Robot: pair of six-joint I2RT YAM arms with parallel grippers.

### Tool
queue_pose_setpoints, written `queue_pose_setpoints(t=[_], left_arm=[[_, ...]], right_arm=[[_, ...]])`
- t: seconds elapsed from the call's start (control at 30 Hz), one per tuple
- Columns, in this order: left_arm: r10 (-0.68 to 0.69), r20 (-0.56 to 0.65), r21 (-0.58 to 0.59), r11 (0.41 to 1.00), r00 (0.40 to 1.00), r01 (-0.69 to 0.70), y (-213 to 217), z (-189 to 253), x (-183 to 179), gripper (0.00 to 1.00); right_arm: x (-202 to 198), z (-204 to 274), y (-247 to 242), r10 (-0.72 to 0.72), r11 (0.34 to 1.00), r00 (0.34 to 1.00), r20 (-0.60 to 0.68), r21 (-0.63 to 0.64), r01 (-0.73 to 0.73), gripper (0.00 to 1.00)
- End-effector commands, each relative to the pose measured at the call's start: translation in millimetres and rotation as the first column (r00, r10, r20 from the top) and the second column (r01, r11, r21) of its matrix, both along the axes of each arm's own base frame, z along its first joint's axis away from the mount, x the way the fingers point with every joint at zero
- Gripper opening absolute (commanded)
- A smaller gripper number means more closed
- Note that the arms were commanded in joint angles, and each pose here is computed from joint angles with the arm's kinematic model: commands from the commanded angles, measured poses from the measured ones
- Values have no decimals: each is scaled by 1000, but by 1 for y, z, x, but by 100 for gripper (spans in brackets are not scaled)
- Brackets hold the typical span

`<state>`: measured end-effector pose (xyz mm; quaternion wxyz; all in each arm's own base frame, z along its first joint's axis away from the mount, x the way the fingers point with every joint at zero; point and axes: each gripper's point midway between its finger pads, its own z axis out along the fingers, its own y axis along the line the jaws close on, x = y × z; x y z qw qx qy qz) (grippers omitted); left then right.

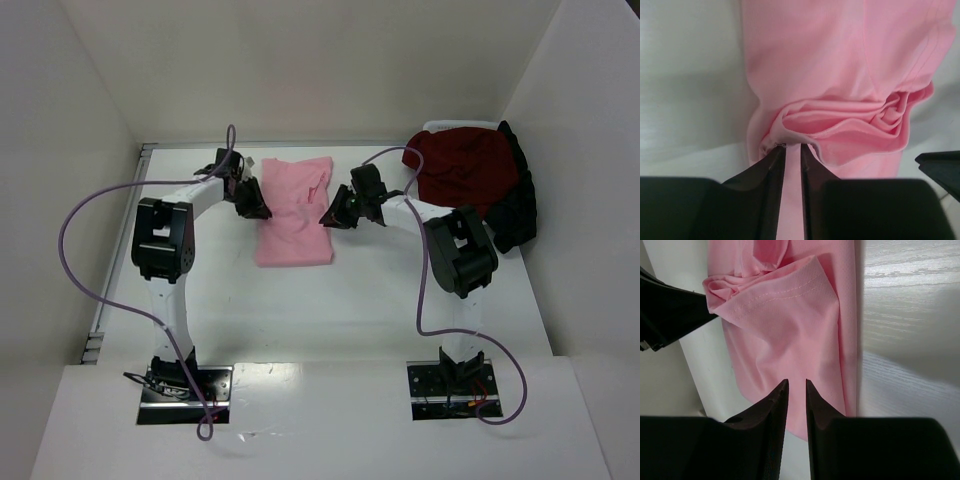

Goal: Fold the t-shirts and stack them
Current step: Fold the folded rectangular tshirt in 1/3 of the way

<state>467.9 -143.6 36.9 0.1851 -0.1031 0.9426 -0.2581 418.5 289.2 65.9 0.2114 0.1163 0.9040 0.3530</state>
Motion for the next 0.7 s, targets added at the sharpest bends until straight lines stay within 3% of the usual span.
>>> queue_pose_setpoints(t=[0.0, 0.17, 0.2, 0.3, 0.33, 0.37, 0.43, 0.47, 0.57, 0.67], left_arm=[[43, 89, 5, 999, 995, -43, 5, 17, 30, 27], [74, 123, 17, 997, 990, -76, 18, 27, 43, 52], [74, 150, 12, 997, 986, -77, 17, 36, 44, 63], [75, 187, -13, 997, 979, -73, 20, 60, 43, 79], [74, 177, -12, 997, 981, -73, 21, 61, 37, 89], [74, 159, -9, 997, 984, -74, 21, 63, 28, 93], [80, 180, -4, 997, 980, -80, 24, 81, 16, 97], [79, 134, 4, 997, 988, -80, 25, 68, -2, 98], [66, 113, -34, 997, 991, -63, 21, 75, -29, 98], [47, 38, -47, 998, 998, -45, 14, 59, -63, 98]], right_arm=[[13, 40, 5, -15, 999, 994, 108, 41, 11, 25], [9, 33, -2, -12, 1000, 994, 104, -6, 13, 25], [8, 33, -5, -20, 1000, 994, 106, -13, 21, 25], [4, 38, -9, -14, 999, 993, 119, -33, 18, 25], [1, 41, -13, -11, 999, 992, 124, -50, 18, 29], [1, 46, -14, -6, 999, 990, 138, -50, 13, 33], [-11, 46, -19, 6, 998, 991, 136, -64, 3, 45], [-14, 46, -21, 14, 997, 990, 141, -71, -4, 53], [-28, 40, -27, 38, 996, 991, 126, -89, -27, 63], [-45, 26, -30, 80, 989, 994, 71, -129, -71, 67]])
